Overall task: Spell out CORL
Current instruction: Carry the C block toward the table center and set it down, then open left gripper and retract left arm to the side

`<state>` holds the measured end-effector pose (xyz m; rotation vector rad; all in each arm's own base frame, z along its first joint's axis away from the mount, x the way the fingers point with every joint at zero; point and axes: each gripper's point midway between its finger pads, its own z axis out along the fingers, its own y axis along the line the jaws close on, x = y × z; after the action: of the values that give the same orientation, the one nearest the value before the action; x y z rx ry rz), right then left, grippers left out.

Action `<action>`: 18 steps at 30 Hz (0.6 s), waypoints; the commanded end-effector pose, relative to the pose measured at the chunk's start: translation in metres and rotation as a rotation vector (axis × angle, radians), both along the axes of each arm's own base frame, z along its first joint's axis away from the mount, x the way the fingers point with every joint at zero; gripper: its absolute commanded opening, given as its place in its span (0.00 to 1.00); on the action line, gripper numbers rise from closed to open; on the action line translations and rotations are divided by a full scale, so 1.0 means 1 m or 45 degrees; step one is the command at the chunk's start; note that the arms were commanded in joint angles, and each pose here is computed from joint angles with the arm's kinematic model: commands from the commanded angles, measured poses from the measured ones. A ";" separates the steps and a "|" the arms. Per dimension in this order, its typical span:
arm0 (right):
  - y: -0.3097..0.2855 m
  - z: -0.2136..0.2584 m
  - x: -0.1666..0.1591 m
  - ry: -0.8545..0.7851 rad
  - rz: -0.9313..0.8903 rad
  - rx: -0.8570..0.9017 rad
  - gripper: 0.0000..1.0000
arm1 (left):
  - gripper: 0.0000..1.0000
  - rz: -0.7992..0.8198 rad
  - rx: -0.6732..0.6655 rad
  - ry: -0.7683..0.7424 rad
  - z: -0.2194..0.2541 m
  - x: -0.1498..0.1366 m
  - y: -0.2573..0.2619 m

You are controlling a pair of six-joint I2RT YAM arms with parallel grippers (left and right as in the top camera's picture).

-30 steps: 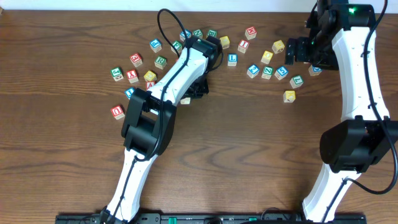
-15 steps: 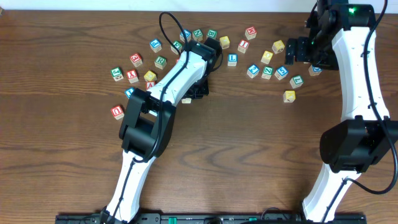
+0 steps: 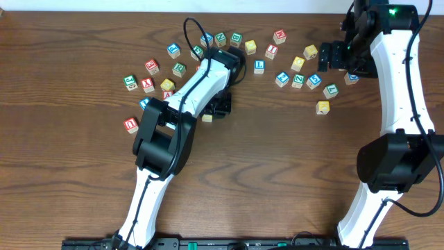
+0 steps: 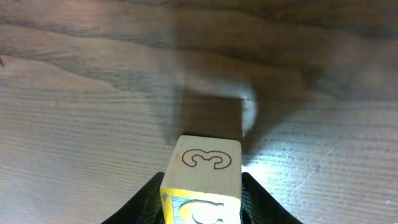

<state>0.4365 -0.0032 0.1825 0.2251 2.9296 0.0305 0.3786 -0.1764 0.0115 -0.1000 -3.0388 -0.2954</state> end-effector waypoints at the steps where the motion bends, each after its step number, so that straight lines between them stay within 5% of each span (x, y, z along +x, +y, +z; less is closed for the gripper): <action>1: 0.001 0.010 0.000 -0.037 0.023 -0.014 0.99 | 0.36 -0.030 -0.007 0.047 -0.006 -0.005 0.000; 11: 0.001 0.010 0.001 -0.038 0.023 -0.014 0.99 | 0.57 -0.070 -0.027 0.022 -0.004 0.000 -0.002; 18: 0.001 0.011 0.002 -0.048 0.023 -0.014 0.99 | 0.59 -0.054 -0.085 -0.099 0.022 0.016 -0.004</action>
<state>0.4379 -0.0030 0.1827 0.2241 2.9243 0.0310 0.3872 -0.1829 0.0102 -0.1736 -3.0692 -0.2447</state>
